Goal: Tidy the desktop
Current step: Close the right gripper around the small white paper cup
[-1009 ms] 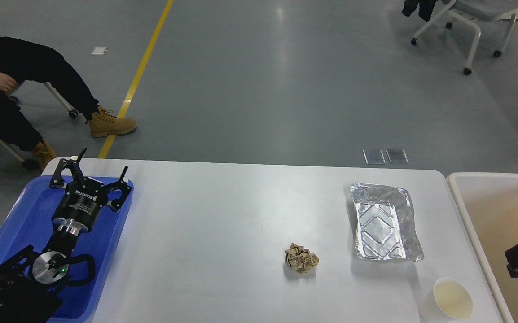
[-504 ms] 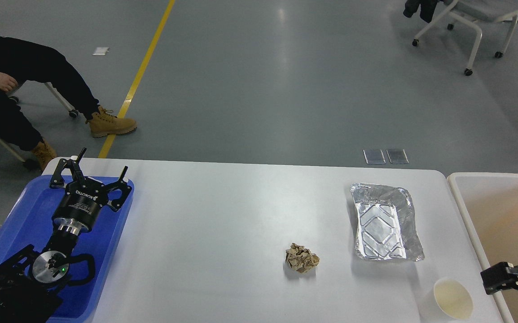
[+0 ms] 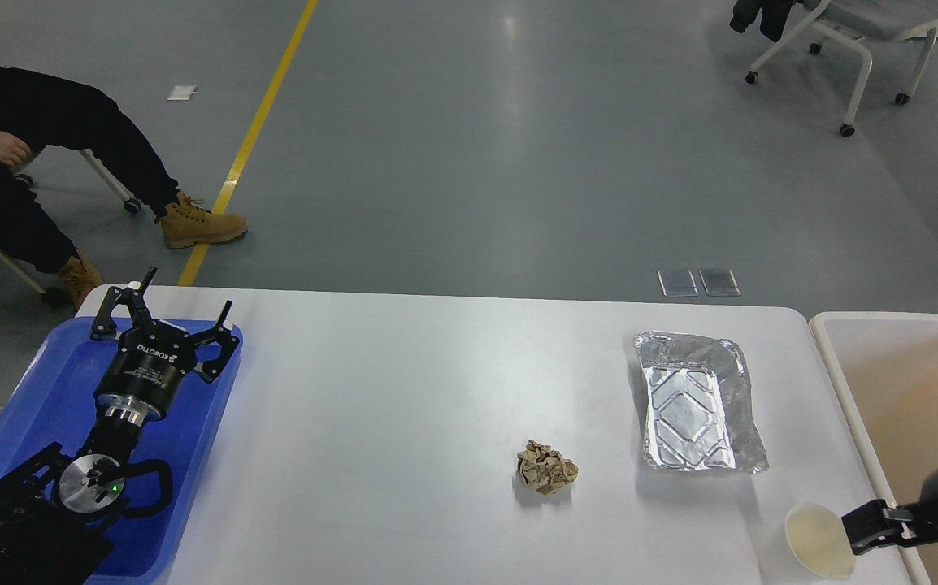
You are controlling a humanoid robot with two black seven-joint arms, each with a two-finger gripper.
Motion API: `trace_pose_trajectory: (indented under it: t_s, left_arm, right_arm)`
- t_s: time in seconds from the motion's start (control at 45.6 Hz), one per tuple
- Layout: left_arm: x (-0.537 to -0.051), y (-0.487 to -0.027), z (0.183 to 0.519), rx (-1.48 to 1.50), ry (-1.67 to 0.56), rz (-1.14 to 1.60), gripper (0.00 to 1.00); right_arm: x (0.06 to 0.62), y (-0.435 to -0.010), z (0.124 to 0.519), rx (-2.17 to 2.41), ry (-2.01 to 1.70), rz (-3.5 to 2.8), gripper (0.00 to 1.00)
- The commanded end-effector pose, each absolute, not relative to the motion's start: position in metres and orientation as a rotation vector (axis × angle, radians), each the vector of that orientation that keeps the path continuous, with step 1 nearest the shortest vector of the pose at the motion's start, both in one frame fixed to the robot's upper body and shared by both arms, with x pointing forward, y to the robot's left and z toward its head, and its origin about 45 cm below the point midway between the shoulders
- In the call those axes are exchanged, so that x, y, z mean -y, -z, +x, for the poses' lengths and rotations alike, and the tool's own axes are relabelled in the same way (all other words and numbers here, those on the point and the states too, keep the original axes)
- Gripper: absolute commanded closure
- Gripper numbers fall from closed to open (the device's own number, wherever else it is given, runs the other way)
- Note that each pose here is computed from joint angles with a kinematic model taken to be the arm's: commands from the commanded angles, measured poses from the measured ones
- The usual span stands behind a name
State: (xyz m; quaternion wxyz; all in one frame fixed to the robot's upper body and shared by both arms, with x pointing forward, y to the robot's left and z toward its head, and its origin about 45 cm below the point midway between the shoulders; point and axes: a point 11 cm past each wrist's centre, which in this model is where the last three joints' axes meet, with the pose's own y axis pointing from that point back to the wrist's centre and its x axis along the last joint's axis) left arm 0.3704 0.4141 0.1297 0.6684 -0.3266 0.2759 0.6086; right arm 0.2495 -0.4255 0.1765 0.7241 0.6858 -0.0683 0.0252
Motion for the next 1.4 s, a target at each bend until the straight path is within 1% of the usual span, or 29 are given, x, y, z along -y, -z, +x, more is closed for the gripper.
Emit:
trace_pose_trajectory:
  t_s: [0.0,0.197,0.504,0.526,0.592,0.614,0.658,0.768,0.789,0.833,0.855,0.877,0.899,0.921,1.382]
  left_arm:
    - [-0.414,-0.130,0.370,-0.622,-1.373,-0.737,0.01]
    - [-0.414,-0.130,0.370,-0.622,-1.373,-0.737,0.01]
    - [-0.414,-0.130,0.370,-0.622,-1.371,-0.737,0.01]
    - [-0.414,-0.130,0.371,-0.621,-1.371,-0.737,0.01]
    - [-0.414,-0.130,0.370,-0.622,-1.373,-0.737,0.01]
    - [-0.414,-0.130,0.371,-0.621,-1.372,-0.737,0.01]
    - [-0.414,-0.130,0.371,-0.621,-1.372,-0.737,0.01]
    - [-0.414,-0.130,0.371,-0.621,-1.372,-0.737,0.01]
    - [-0.414,-0.130,0.371,-0.621,-1.371,-0.737,0.01]
    - [-0.414,-0.130,0.371,-0.621,-1.371,-0.737,0.01]
    - [-0.414,-0.130,0.371,-0.621,-1.371,-0.737,0.01]
    - [-0.414,-0.130,0.371,-0.621,-1.371,-0.737,0.01]
    - [-0.414,-0.130,0.371,-0.621,-1.371,-0.737,0.01]
    - [-0.414,-0.130,0.371,-0.621,-1.371,-0.737,0.01]
    - [-0.414,-0.130,0.371,-0.621,-1.371,-0.737,0.01]
  right_arm:
    - [0.425,-0.157,0.246,0.147,-0.050,1.510,0.00]
    - [0.420,-0.147,0.253,0.158,-0.092,1.507,0.00]
    - [0.419,-0.140,0.253,0.177,-0.110,1.515,0.00]
    - [0.418,-0.138,0.253,0.175,-0.115,1.518,0.01]
    - [0.418,-0.137,0.254,0.180,-0.125,1.525,0.07]
    - [0.418,-0.137,0.254,0.180,-0.128,1.527,0.11]
    - [0.420,-0.135,0.252,0.178,-0.125,1.534,0.26]
    - [0.418,-0.133,0.253,0.171,-0.148,1.554,0.52]
    - [0.418,-0.133,0.254,0.175,-0.153,1.552,0.55]
    - [0.419,-0.133,0.254,0.177,-0.159,1.550,0.58]
    - [0.420,-0.133,0.254,0.178,-0.160,1.548,0.61]
    - [0.420,-0.133,0.254,0.176,-0.163,1.547,0.70]
    - [0.420,-0.134,0.254,0.175,-0.162,1.546,0.87]
    - [0.420,-0.133,0.253,0.173,-0.163,1.547,1.00]
    - [0.420,-0.138,0.252,0.195,-0.153,1.585,1.00]
